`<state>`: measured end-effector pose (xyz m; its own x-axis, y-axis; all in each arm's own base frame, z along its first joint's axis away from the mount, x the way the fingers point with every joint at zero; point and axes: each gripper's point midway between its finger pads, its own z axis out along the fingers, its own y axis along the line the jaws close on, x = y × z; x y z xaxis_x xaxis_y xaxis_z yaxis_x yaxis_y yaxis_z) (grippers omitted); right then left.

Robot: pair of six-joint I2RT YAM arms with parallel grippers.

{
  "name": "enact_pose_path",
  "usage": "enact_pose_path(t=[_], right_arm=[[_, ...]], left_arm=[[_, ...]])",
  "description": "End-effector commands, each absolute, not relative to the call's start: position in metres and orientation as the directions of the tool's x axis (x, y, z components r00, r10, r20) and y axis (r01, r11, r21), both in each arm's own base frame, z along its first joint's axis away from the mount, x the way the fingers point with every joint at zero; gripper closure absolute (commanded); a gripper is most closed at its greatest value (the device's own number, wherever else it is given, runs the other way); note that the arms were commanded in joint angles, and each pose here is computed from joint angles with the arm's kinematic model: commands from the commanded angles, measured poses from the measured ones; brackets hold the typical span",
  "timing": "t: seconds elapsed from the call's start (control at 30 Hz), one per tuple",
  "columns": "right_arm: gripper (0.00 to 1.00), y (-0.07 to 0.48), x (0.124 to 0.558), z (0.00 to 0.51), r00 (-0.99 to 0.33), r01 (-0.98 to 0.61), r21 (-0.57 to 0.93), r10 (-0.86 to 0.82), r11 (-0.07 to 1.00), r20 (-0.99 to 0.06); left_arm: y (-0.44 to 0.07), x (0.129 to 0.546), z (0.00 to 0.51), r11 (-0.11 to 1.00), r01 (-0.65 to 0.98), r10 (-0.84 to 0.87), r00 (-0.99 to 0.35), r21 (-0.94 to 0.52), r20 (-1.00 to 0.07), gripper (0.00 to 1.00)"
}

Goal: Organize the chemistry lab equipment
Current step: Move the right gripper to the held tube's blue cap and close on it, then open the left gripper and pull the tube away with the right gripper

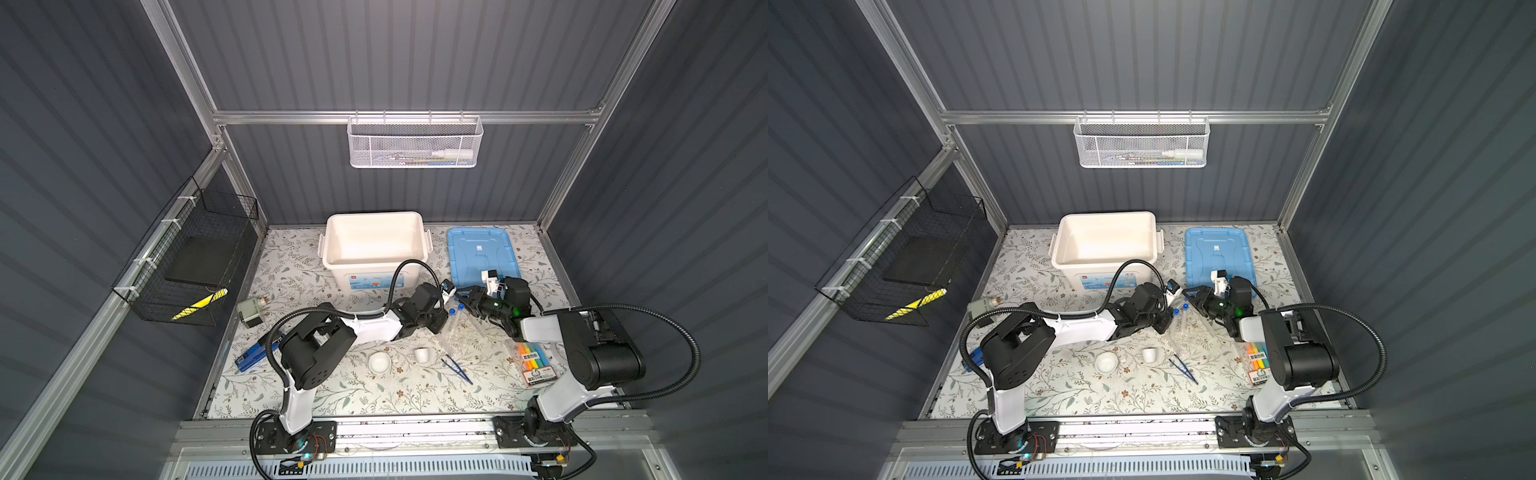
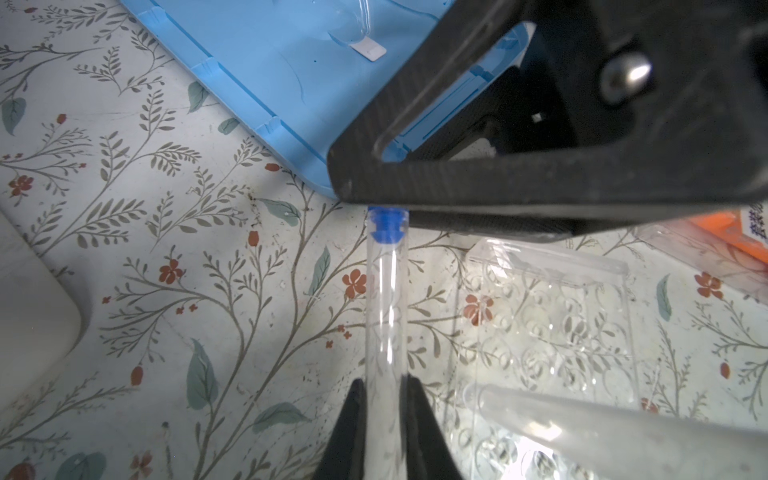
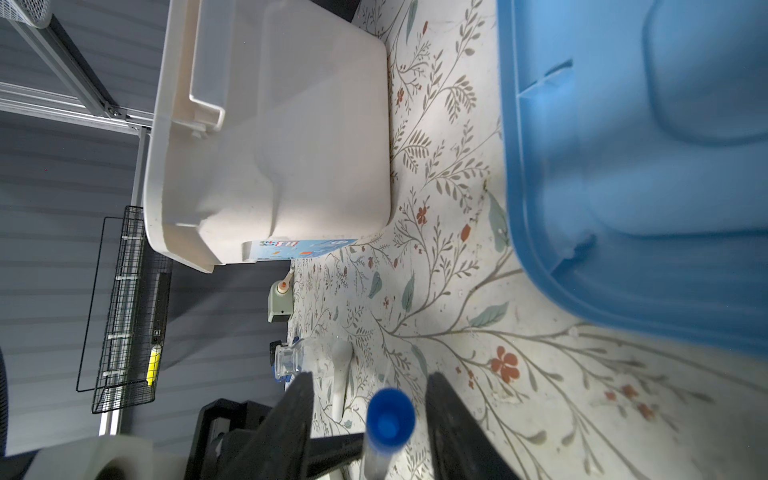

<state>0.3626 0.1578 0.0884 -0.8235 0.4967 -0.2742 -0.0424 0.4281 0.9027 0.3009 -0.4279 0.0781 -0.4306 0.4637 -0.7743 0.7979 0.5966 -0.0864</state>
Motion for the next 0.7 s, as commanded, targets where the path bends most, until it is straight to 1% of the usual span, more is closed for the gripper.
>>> enact_pose_path(t=[0.0,0.13,0.37,0.5,0.67], right_arm=[[0.55,0.1632,0.3664,0.0961,-0.826,-0.076,0.905,0.482,0.418,-0.292],[0.62,0.1636,0.3673,0.0976,-0.823,-0.079,0.904,0.484,0.421,-0.298],[0.71,0.1649,0.3668,0.0996,-0.821,-0.09,0.899,0.48,0.429,-0.311],[0.72,0.1659,0.3658,0.1005,-0.821,-0.099,0.896,0.473,0.433,-0.319],[0.78,0.1645,0.3649,0.1018,-0.813,-0.11,0.882,0.469,0.459,-0.345]], left_arm=[[-0.4301,0.2951,0.0878,0.574,0.815,0.46,-0.401,-0.08,-0.792,0.9],[-0.4281,0.2942,0.0866,0.575,0.814,0.459,-0.403,-0.081,-0.792,0.9],[-0.4267,0.293,0.0877,0.574,0.814,0.455,-0.402,-0.083,-0.794,0.9],[-0.4266,0.2917,0.087,0.571,0.816,0.456,-0.401,-0.084,-0.794,0.89],[-0.4265,0.2915,0.085,0.575,0.813,0.461,-0.414,-0.092,-0.785,0.84]])
